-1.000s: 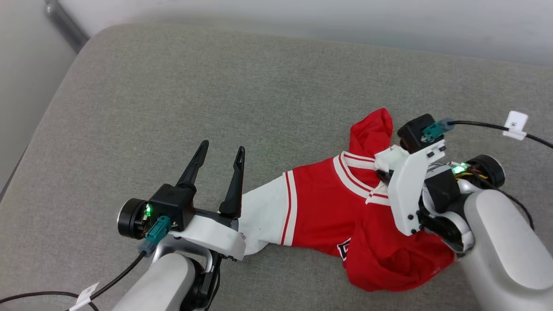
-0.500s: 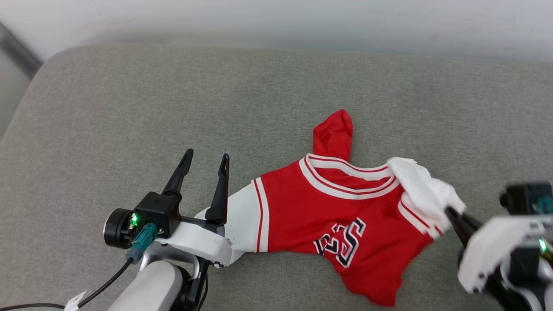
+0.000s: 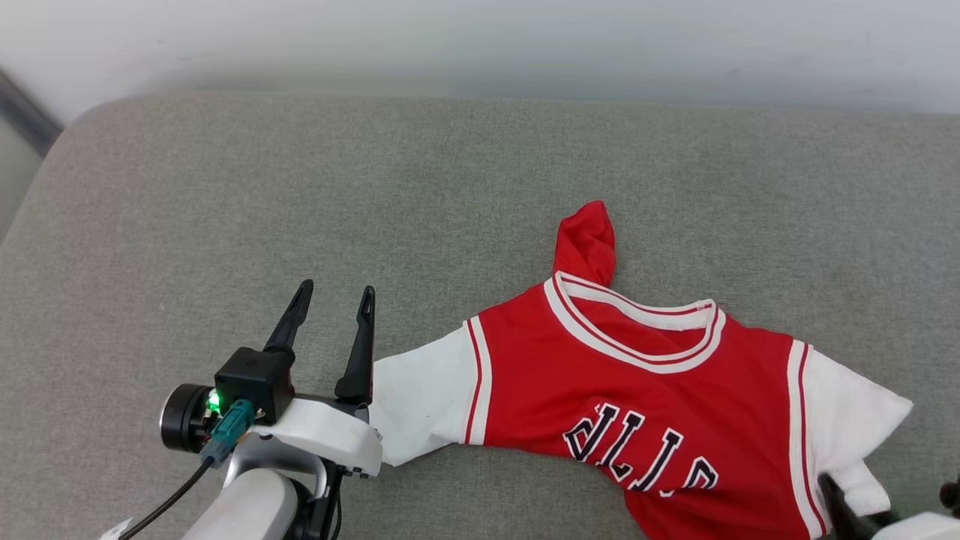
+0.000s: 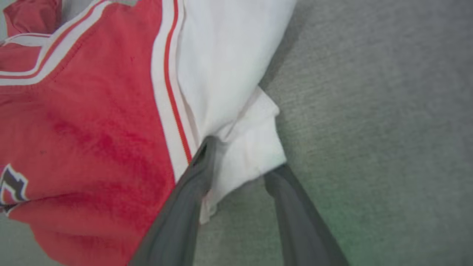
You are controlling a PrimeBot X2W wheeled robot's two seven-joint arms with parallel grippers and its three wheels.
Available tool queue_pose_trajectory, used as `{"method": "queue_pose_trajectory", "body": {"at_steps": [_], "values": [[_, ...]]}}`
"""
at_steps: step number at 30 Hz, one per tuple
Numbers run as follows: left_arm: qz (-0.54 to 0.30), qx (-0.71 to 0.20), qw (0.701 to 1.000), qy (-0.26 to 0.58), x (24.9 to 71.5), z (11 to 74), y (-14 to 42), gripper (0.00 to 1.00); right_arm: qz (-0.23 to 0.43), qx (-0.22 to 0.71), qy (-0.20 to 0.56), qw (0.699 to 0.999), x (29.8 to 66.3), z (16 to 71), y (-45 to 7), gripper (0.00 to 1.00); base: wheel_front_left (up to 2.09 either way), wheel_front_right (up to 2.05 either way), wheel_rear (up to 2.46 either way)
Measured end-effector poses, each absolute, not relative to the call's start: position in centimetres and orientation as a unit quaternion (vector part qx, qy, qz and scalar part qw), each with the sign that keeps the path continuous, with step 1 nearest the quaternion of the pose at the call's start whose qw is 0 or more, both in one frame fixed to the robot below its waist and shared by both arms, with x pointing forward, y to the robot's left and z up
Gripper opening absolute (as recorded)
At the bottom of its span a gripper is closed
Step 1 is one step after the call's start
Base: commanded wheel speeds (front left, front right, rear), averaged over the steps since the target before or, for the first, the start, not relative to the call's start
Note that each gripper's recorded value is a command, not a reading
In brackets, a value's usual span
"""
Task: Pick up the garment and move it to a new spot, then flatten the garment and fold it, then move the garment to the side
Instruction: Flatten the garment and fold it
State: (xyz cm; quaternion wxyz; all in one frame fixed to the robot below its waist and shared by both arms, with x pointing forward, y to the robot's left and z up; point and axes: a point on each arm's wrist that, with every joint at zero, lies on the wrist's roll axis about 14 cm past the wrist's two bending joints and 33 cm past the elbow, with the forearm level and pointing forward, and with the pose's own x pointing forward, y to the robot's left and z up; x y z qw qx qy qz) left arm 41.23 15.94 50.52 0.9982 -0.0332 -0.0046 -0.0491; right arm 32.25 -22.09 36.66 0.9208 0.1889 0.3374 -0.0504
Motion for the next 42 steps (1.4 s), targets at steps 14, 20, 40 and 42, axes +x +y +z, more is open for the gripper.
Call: {"method": "queue_pose_trajectory", "body": {"at_steps": [14, 20, 40, 42], "values": [[-0.029, -0.013, 0.995, 0.090, 38.2, 48.4, 18.7, 1.00, 0.004, 0.033, 0.034, 0.999, 38.1, 51.0, -20.4, 1.00, 0.00, 0.00, 0.00], [-0.079, -0.011, 0.973, 0.215, 36.8, 45.6, 17.8, 1.00, 0.037, 0.020, -0.021, 0.999, 37.1, 54.3, -18.2, 1.00, 0.00, 0.00, 0.00], [-0.203, 0.037, 0.830, 0.518, 38.5, 35.9, 15.2, 0.14, 0.031, 0.054, 0.004, 0.998, 39.3, 51.5, -18.2, 1.00, 0.00, 0.00, 0.00], [-0.207, 0.033, 0.828, 0.521, 38.5, 35.8, 14.9, 0.00, 0.026, 0.054, 0.006, 0.998, 39.2, 51.3, -18.5, 1.00, 0.00, 0.00, 0.00]]}}
